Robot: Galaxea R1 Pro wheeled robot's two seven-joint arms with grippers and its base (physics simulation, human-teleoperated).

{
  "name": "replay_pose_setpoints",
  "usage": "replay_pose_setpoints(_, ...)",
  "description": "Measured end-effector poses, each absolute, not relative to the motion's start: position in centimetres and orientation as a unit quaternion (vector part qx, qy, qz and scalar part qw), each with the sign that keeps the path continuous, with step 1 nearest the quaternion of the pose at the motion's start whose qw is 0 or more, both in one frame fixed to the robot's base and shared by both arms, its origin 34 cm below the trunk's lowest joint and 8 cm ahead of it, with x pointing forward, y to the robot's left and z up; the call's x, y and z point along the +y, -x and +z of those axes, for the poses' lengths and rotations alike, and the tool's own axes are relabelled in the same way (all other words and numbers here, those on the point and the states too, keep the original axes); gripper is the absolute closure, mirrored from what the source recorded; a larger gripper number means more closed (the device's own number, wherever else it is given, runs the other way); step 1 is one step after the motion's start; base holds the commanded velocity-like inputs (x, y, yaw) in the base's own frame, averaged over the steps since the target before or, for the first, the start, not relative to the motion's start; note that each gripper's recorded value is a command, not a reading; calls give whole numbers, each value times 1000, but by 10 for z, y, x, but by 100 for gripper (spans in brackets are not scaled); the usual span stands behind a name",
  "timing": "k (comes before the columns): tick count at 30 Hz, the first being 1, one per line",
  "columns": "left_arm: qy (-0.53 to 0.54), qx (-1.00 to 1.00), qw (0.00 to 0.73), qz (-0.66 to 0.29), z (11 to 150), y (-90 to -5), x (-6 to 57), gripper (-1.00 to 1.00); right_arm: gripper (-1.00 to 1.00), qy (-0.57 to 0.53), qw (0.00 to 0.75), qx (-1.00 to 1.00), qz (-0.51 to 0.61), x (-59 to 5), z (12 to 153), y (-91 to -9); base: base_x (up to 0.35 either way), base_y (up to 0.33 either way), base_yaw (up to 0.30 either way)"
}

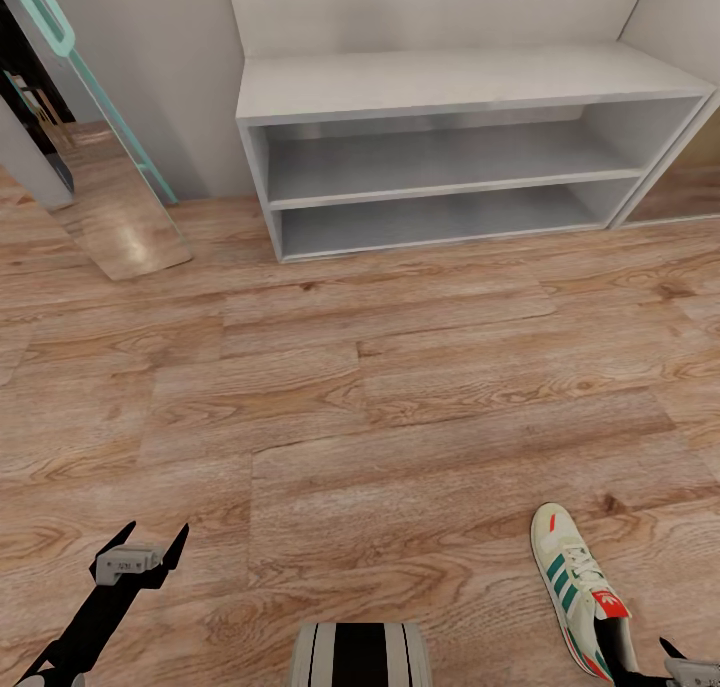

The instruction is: Pick up the two gym shoes and the two sandals from the corridor floor and place them onto the hallstand (shoe rack) in the corridor, making sure they are on the rack and not on the floor. Arrange them so the two gym shoes are next to each other and the two sandals are next to each other.

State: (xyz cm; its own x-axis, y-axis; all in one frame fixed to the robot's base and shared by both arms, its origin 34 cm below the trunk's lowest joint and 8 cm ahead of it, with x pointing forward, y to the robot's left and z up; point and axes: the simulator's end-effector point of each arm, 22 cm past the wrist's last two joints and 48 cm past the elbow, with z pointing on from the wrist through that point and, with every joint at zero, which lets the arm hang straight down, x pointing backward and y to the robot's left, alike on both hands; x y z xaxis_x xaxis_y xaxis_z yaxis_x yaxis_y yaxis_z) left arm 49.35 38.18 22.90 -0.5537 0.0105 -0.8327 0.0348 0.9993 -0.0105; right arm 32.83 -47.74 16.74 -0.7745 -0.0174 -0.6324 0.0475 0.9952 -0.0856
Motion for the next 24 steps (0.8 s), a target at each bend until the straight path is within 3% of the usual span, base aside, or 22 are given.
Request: replay_pose_setpoints(24, -13, 880, 474, -12, 230, -494, 382, -100, -100, -2, 363, 930, -55, -476, 169, -350, 0, 0, 0)
